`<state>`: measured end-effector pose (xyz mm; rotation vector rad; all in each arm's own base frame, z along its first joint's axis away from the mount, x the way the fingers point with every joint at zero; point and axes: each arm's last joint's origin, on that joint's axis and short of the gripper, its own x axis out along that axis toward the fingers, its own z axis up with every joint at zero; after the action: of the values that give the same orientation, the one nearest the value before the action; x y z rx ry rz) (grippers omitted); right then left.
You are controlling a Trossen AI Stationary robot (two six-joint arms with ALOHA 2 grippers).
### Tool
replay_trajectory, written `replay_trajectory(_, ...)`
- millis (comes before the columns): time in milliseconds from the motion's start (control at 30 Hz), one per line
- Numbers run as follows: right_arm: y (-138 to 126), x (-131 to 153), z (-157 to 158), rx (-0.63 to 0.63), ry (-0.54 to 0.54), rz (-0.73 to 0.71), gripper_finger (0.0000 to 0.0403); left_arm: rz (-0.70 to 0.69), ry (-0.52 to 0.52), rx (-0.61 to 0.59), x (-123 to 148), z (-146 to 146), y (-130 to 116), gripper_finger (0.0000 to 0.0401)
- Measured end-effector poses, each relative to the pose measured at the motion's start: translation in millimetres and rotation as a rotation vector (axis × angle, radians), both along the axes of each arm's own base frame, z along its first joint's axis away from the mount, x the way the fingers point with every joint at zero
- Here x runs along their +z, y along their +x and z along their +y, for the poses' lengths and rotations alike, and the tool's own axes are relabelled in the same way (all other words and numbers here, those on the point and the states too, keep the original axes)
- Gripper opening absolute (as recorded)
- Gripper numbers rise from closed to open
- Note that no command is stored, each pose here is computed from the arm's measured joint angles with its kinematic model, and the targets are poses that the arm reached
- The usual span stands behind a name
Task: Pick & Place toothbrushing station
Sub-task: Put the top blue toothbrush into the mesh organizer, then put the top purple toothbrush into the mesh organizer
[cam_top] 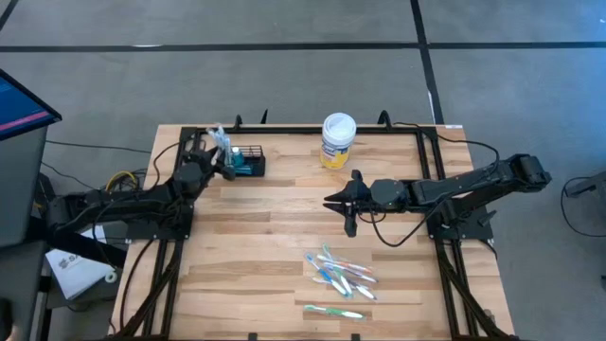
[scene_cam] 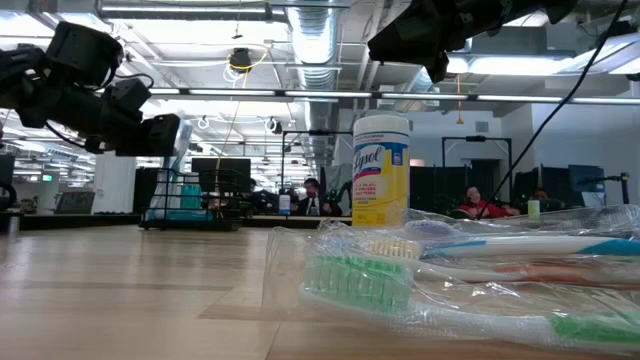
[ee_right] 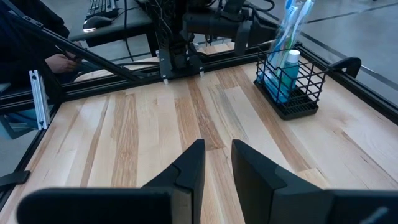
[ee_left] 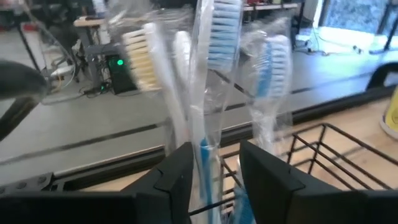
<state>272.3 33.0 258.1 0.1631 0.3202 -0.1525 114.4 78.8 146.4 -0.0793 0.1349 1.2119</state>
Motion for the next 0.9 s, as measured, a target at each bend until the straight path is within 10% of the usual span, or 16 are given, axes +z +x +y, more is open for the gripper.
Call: replay_trajectory(900, -0.1, 0.0, 0.0, 0.0, 0.0, 0.0, 0.0071, -0.026, 0.147, 0.003, 25.9, -17.9, -2.3, 0.0132)
